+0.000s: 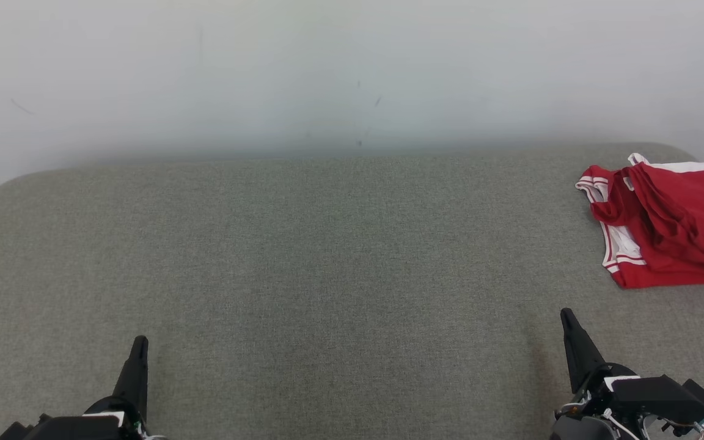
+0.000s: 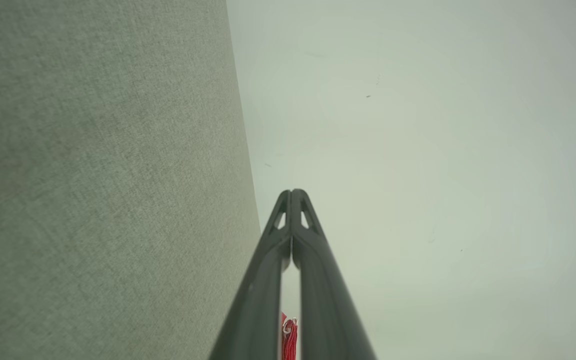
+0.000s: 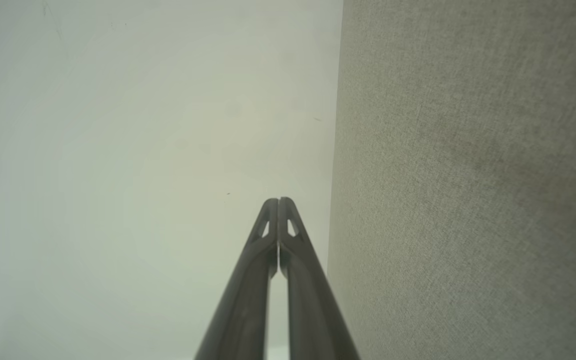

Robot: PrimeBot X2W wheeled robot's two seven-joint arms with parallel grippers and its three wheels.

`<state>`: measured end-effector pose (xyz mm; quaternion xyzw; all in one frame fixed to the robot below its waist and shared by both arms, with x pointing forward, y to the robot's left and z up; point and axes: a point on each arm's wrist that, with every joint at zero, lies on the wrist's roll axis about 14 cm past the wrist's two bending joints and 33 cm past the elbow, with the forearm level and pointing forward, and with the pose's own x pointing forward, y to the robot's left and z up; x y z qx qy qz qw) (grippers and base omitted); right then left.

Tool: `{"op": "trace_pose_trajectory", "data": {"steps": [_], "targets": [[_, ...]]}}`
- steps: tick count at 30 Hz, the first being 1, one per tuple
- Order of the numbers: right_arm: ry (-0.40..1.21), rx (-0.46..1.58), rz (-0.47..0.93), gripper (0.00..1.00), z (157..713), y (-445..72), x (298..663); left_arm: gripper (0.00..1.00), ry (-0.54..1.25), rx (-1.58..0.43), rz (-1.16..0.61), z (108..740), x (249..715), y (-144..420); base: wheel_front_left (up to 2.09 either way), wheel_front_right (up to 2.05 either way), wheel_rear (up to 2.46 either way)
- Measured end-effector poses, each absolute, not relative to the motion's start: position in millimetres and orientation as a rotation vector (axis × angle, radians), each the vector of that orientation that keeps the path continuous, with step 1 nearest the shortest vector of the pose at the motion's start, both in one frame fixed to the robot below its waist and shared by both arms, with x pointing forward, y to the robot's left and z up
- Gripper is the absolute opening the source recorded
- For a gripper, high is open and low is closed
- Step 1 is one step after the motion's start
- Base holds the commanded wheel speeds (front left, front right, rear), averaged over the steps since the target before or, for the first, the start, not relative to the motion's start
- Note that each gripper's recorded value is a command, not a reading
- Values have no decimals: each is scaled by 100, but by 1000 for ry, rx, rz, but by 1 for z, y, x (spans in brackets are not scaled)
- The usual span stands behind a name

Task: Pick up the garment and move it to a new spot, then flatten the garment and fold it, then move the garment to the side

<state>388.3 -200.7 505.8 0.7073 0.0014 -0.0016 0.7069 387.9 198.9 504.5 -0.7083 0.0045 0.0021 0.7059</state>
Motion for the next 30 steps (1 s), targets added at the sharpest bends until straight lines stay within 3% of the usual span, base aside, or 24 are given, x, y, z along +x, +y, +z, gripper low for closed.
{"op": "trace_pose_trajectory", "data": {"steps": [30], "targets": [[3,1572,-3,0,506,-201,388,0,10,-1574,4,505,388,199,0,0,0]]}}
